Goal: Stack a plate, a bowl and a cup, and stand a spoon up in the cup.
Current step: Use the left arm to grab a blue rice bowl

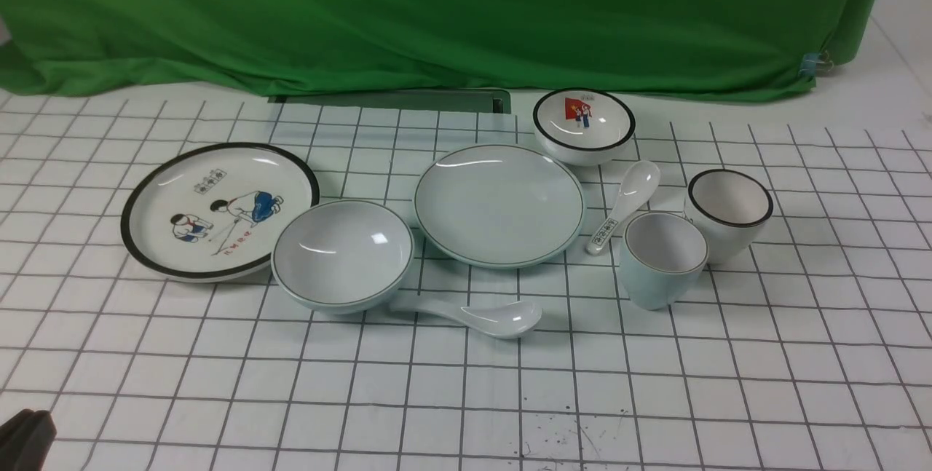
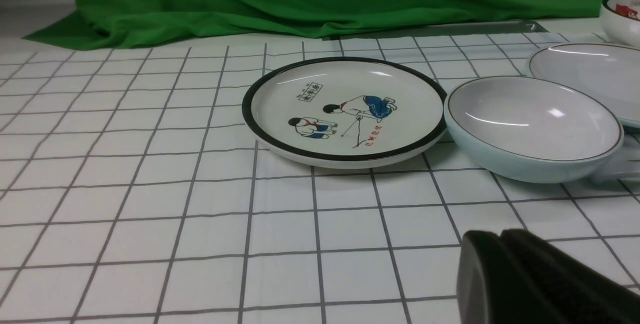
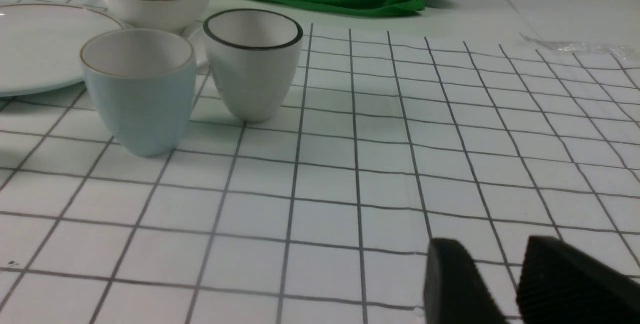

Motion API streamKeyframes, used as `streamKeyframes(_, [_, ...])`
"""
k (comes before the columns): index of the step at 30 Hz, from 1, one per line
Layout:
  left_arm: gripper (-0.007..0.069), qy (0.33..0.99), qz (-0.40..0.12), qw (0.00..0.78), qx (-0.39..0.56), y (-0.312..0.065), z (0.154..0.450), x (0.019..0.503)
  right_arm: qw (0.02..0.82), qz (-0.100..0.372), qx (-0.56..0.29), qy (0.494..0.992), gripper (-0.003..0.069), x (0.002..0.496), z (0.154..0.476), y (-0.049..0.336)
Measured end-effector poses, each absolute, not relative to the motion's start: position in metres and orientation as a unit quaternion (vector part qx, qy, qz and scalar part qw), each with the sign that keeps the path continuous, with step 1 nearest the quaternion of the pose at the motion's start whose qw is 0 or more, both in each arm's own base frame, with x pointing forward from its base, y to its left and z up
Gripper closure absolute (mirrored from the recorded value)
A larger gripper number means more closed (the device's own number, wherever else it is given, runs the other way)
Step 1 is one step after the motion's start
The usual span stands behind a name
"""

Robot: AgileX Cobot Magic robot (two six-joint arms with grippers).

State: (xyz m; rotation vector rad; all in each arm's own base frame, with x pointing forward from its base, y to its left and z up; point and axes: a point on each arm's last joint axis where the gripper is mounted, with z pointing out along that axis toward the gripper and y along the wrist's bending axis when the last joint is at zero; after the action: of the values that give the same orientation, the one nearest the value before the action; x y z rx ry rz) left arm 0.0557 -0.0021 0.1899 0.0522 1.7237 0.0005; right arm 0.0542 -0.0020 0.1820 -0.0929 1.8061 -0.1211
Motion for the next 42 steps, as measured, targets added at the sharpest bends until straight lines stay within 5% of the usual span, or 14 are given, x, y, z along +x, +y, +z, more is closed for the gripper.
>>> streamKeyframes(11, [0.0654,0.759,0.000,0.651,0.023,-0.002,0.190,0.056,0.628,-0.053,-0.040,0.775,0.0417,0.055,0.185,-0.002])
streamKeyframes(16, [0.0654,0.730,0.002,0.683,0.021,-0.002,0.198,0.057,0.699,-0.058,-0.038,0.712,0.0417,0.057,0.202,-0.002])
streamKeyframes(17, [0.0654,0.702,0.131,0.692,-0.106,-0.001,0.203,0.057,0.719,-0.060,-0.037,0.692,0.0417,0.057,0.207,-0.002])
streamKeyframes(18, [0.0654,0.682,0.005,0.731,0.017,-0.001,0.210,0.057,0.751,-0.061,-0.035,0.657,0.0417,0.056,0.215,-0.001])
streamKeyframes(21, [0.0654,0.587,0.010,0.809,0.011,0.000,0.232,0.052,0.819,-0.041,-0.014,0.572,0.0417,0.051,0.235,-0.001])
streamKeyframes(25, [0.0654,0.465,0.014,0.885,0.002,0.001,0.255,0.041,0.872,0.058,0.042,0.485,0.0417,0.043,0.251,-0.001])
streamKeyframes(29, [0.0654,0.375,-0.048,0.925,-0.027,0.002,0.269,0.029,0.894,0.122,0.066,0.426,0.0423,0.037,0.260,0.000])
streamKeyframes(32, [0.0654,0.351,-0.118,0.928,-0.049,0.001,0.278,0.025,0.891,0.130,0.068,0.429,0.0476,0.038,0.263,0.000])
streamKeyframes(34, [0.0654,0.370,-0.160,0.913,-0.063,0.000,0.300,0.022,0.881,0.116,0.064,0.454,0.0573,0.039,0.279,0.000])
streamKeyframes(42, [0.0654,0.528,-0.062,0.847,-0.014,-0.003,0.391,0.061,0.803,-0.038,-0.012,0.595,0.0645,0.068,0.354,-0.002])
